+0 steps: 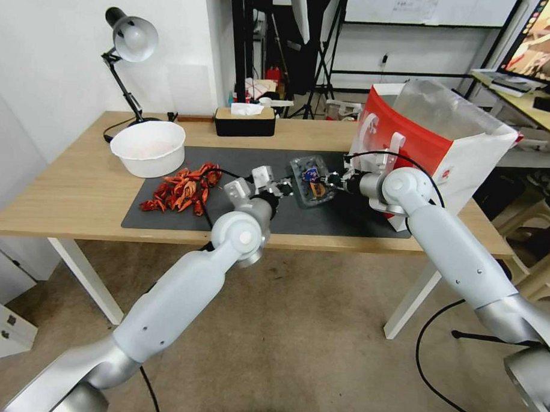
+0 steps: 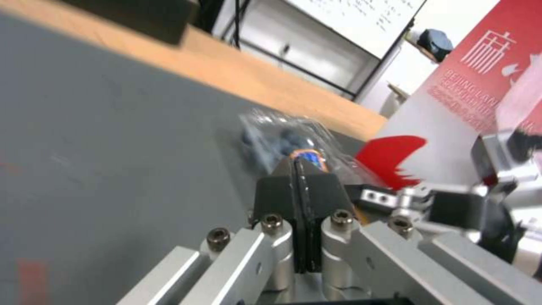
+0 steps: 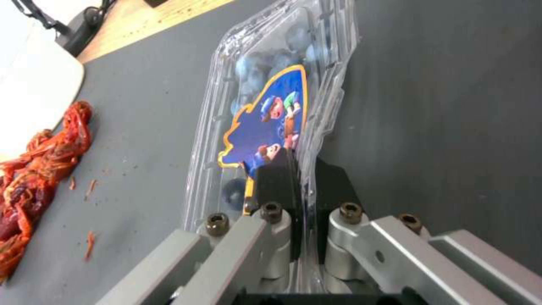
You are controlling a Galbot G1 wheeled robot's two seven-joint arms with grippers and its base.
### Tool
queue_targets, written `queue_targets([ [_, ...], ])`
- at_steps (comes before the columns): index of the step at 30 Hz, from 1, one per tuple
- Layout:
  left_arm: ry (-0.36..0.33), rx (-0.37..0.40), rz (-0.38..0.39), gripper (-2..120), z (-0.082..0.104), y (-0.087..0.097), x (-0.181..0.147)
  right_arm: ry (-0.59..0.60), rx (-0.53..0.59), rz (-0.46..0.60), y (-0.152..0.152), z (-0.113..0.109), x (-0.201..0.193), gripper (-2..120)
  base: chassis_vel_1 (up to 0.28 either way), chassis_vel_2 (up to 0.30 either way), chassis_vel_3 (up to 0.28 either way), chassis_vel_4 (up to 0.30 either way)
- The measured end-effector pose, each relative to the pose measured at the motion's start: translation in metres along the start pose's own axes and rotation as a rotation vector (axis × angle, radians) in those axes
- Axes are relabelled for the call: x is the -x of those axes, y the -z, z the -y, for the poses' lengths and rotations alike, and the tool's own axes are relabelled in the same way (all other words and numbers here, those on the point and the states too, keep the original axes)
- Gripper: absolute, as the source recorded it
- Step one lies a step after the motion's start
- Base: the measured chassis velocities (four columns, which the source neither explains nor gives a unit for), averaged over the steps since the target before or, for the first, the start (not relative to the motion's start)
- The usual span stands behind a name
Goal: Close the takeout container lid, then place the container into the takeout bag.
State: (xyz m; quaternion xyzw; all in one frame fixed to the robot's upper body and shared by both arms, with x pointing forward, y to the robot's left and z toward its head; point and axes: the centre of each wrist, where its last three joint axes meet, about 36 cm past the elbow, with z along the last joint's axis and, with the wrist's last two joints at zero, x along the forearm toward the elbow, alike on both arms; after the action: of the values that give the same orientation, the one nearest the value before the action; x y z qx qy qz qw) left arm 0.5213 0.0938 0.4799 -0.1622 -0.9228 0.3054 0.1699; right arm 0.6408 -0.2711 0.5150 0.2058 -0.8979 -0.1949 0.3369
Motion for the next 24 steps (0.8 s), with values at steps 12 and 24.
queue_targets([
  [12,0.034,0.276,0.14,2,-0.045,-0.01,-0.055,0.022,0.008,0.001,0.0,-0.009,0.007,0,0.0,0.0,0.0,0.0],
  [24,0.129,0.496,0.225,41,-0.097,-0.033,-0.146,0.049,0.017,0.006,0.0,-0.016,0.011,0,0.0,0.0,0.0,0.0],
])
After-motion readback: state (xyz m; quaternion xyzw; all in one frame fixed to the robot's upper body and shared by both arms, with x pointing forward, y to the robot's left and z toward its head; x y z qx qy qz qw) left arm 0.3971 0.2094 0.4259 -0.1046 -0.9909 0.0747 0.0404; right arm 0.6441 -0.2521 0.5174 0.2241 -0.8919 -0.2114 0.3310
